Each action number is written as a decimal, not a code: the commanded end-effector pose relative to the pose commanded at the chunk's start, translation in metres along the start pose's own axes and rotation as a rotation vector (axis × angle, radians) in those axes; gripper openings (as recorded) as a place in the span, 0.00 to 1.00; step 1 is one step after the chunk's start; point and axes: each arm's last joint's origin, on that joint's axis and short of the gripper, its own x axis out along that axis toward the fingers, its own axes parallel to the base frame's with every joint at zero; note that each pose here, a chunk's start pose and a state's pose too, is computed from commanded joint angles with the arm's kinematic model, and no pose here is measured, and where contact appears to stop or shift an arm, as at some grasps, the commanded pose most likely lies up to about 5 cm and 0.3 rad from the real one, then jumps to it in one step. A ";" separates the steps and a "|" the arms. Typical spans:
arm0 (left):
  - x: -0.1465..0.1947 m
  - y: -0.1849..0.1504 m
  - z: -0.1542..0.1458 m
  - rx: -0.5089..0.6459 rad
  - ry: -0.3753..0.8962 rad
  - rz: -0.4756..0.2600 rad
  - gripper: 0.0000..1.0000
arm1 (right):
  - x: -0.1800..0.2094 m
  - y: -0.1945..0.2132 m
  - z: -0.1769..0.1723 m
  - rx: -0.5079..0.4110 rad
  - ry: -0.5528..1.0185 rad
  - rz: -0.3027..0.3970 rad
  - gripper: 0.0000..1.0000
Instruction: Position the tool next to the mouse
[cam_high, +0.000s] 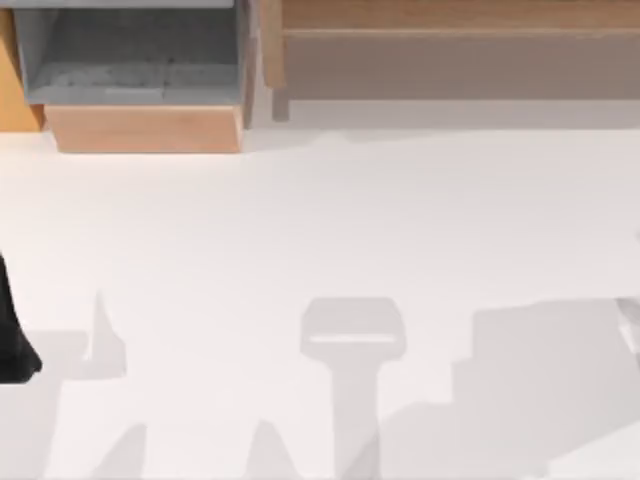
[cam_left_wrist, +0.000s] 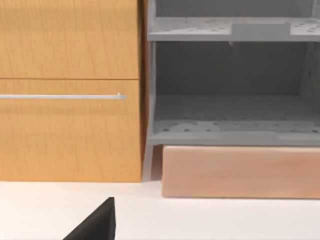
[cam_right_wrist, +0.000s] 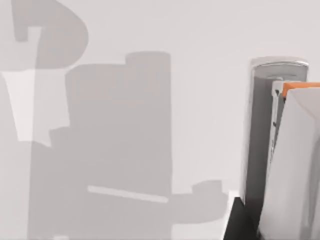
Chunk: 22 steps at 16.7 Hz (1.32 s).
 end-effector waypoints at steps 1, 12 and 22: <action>0.000 0.000 0.000 0.000 0.000 0.000 1.00 | -0.001 -0.001 0.001 0.004 -0.013 -0.004 0.00; 0.000 0.000 0.000 0.000 0.000 0.000 1.00 | -0.002 -0.007 0.008 0.033 -0.097 -0.023 0.00; 0.000 0.000 0.000 0.000 0.000 0.000 1.00 | 0.031 -0.004 -0.006 0.036 0.027 0.003 0.00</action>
